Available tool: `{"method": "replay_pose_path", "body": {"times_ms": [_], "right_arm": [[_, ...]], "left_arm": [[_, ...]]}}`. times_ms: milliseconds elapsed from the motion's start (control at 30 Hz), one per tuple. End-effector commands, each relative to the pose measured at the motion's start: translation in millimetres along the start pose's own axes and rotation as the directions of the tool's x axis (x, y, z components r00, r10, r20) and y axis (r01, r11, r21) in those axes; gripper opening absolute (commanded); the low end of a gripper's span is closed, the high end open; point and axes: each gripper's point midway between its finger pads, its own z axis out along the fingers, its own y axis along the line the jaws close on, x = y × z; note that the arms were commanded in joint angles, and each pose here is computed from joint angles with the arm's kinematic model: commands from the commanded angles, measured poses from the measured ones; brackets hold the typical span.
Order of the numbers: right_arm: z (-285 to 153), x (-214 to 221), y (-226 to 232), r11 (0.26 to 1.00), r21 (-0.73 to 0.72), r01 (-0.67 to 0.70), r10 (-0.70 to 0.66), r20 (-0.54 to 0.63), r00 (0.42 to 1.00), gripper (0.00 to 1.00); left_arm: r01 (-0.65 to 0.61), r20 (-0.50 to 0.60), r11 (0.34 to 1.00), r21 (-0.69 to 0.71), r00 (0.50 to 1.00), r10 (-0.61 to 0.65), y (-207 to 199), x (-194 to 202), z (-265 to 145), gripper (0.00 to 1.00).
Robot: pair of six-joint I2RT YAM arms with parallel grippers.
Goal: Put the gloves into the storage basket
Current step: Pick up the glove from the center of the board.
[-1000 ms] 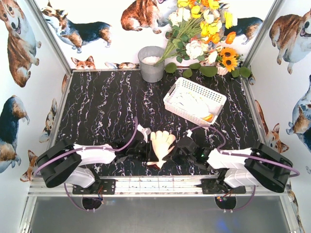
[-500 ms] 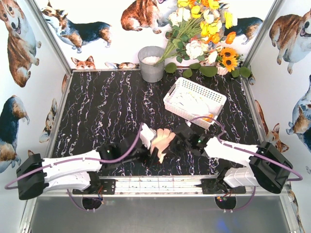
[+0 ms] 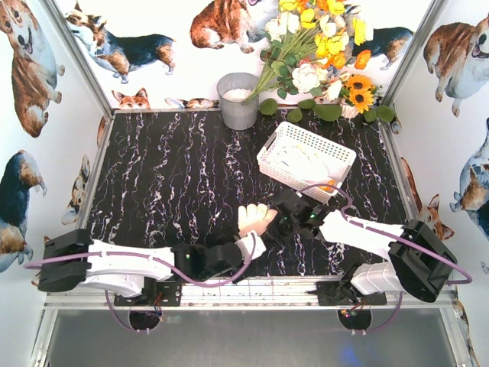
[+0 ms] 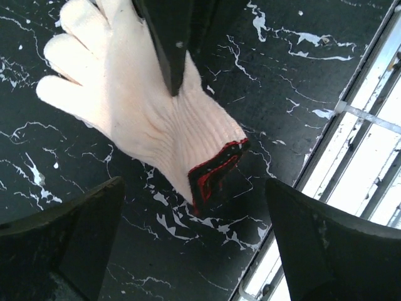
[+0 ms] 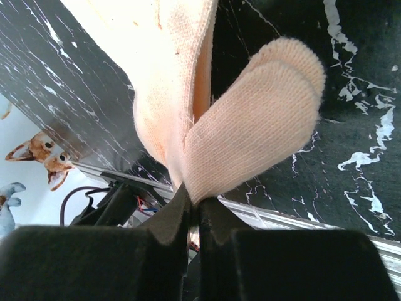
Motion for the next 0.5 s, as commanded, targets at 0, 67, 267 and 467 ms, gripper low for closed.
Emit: {"method": "replay_pose_path", "body": {"times_ms": [0, 67, 267, 467], "right_arm": [[-6, 0, 21, 0.998, -0.060, -0.026, 0.025, -0.019, 1.000, 0.00], [-7, -1, 23, 0.997, -0.070, -0.032, 0.031, -0.022, 0.999, 0.00], [-8, -2, 25, 0.995, -0.087, -0.047, 0.044, -0.036, 0.998, 0.00], [-8, -3, 25, 0.993, -0.094, -0.067, 0.062, -0.049, 0.997, 0.00]], "left_arm": [[-0.073, 0.038, 0.996, -0.049, 0.996, 0.075, 0, -10, 9, 0.88], [-0.082, 0.037, 0.995, -0.062, 0.996, 0.085, 0, -10, 15, 0.88], [-0.172, -0.005, 0.975, -0.137, 0.985, 0.173, 6, -3, 29, 0.83], [-0.239, -0.012, 0.959, -0.154, 0.971, 0.240, 6, -6, 34, 0.49]]}}
